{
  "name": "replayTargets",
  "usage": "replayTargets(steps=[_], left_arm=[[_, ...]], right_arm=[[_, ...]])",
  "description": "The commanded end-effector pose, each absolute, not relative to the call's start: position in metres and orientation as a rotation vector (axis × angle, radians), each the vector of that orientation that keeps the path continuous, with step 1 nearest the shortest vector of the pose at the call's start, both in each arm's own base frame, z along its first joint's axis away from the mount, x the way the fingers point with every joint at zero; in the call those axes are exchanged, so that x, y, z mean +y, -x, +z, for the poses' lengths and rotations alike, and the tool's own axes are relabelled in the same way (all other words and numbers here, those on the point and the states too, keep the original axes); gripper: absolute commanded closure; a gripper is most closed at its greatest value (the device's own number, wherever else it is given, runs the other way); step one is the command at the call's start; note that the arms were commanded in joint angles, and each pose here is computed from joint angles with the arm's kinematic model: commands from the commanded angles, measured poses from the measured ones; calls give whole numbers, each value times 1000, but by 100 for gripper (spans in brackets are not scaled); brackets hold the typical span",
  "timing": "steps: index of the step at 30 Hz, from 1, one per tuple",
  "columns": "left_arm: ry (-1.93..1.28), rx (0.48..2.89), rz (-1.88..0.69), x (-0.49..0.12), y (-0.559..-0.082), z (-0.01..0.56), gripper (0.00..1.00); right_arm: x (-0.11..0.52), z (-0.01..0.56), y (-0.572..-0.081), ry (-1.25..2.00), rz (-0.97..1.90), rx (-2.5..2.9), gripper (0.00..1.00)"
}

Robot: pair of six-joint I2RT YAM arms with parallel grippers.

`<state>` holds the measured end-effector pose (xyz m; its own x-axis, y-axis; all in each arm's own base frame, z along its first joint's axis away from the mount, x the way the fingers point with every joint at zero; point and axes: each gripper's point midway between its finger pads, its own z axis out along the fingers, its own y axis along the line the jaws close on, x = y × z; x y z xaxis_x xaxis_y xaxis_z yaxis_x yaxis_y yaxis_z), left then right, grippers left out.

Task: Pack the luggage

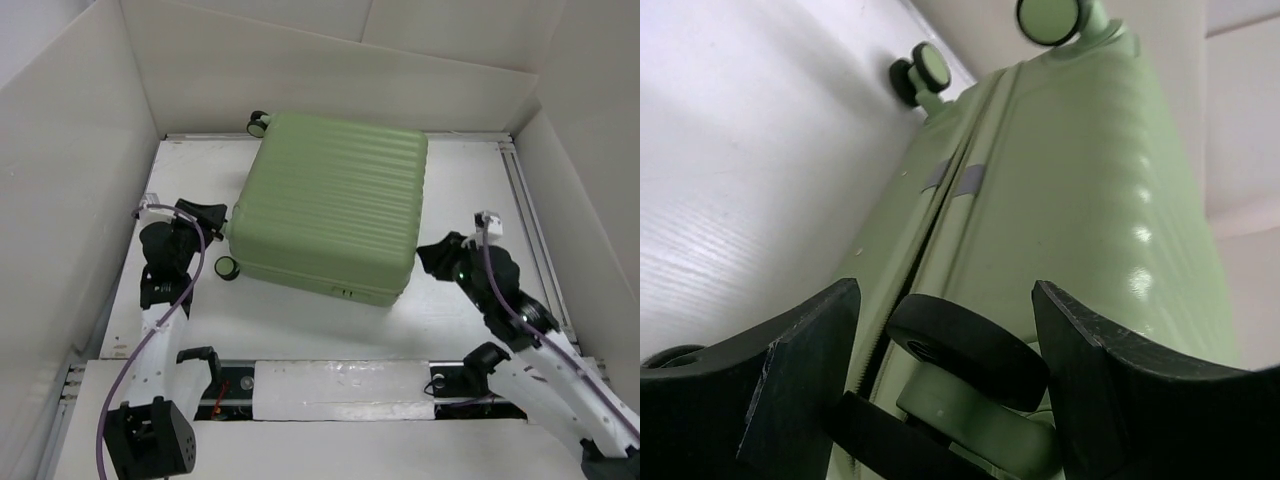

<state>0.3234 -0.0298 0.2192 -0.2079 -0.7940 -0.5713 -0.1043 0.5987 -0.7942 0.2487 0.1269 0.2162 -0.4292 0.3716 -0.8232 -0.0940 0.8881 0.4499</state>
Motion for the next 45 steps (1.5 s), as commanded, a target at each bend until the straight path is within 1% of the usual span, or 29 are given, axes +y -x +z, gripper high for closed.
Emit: replayTargets(steps=[1,2,3,4,7,9,11,12,13,16,17,18,21,26,30,33,36,42,45], left_arm=[[527,1661,-895,-66,-321,245,100],[532,1672,-913,-68,-323,242,100],[532,1672,-914,-68,-323,242,100],[527,1678,-921,-69,-325,243,100],[522,1670,-921,-69,-325,245,100],[525,1655,-932,-70,-326,249,100],[526,1656,-932,-69,-328,254,100],[532,1666,-932,-69,-330,254,100],[524,1654,-932,-69,-331,261,100],[499,1648,-936,-71,-333,271,100],[504,1655,-935,-70,-334,268,100],[502,1664,-928,-70,-334,266,100],[501,1677,-935,-72,-334,258,100],[509,1693,-985,-78,-330,246,100],[499,1678,-952,-74,-329,254,100],[491,1667,-953,-74,-330,262,100],[493,1657,-945,-72,-333,267,100],[494,1658,-959,-74,-334,267,100],[494,1658,-959,-74,-334,267,100]], right_arm=[[155,227,-213,-205,830,1858,65],[160,207,-202,-182,866,1892,70],[164,209,-194,-152,912,1869,78],[169,203,-190,-138,933,1890,81],[183,184,-180,-76,918,1998,89],[185,175,-174,-37,863,2051,89],[190,176,-170,-46,879,2053,77],[189,174,-170,-58,859,2055,65],[187,177,-170,-77,864,2039,63],[191,176,-165,-51,892,2046,61],[192,176,-163,-43,903,2051,67],[193,176,-161,-34,913,2055,70],[198,178,-155,-6,948,2057,70],[202,163,-155,16,905,2126,61],[183,158,-168,-154,781,2138,61],[173,163,-167,-234,787,2112,61],[169,161,-166,-258,780,2118,61],[180,142,-179,-237,651,2209,61],[179,143,-188,-247,592,2196,61]])
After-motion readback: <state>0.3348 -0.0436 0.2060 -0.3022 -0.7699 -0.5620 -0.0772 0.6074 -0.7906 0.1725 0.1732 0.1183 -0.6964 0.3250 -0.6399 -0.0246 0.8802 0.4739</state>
